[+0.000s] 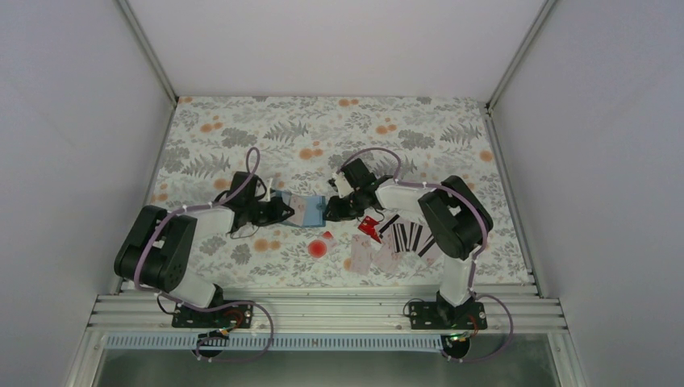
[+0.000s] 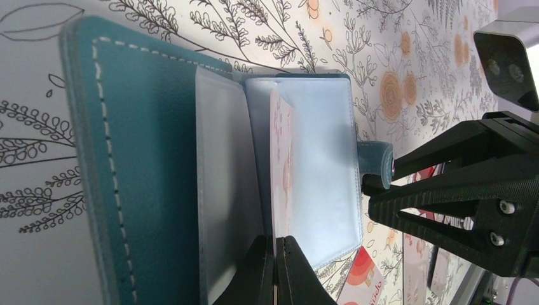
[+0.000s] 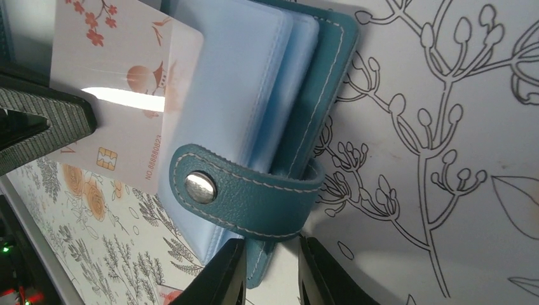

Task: Put the credit cards into the card holder

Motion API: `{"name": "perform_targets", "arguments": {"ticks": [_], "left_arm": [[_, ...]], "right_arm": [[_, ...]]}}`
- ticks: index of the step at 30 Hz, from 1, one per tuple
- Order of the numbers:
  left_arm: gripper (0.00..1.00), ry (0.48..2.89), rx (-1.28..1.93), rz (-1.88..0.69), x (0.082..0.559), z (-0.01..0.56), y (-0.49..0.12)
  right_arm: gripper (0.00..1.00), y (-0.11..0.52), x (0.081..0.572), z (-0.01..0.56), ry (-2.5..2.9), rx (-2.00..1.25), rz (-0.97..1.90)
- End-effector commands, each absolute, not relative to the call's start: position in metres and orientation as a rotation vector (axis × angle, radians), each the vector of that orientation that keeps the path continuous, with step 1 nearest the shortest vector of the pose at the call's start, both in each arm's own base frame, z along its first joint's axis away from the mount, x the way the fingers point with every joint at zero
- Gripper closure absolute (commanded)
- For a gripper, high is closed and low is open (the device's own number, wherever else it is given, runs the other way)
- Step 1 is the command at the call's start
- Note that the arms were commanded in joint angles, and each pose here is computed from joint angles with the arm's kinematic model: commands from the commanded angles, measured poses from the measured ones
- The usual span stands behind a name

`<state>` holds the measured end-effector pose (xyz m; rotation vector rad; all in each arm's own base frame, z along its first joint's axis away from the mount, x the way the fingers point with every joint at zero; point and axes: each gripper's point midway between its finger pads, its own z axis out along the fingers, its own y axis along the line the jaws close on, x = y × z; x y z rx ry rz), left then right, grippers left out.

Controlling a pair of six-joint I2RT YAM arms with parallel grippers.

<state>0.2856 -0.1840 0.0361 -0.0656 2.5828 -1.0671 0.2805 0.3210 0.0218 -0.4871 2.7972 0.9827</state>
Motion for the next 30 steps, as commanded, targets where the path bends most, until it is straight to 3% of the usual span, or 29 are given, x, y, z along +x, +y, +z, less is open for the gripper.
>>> {"name": "perform_targets", "arguments": {"ticks": [1, 30], "left_arm": [[0.98, 2.642, -0.122, -1.069, 0.272, 0.017, -0.180], [0.98, 2.610, -0.276, -1.144, 0.279, 0.019, -0.181]], "right_arm": [[0.78, 0.320, 0.276, 0.011, 2.827, -0.488, 0.987], [0.83, 0.317, 0.262, -0.007, 2.895, -0.494, 1.012]]}}
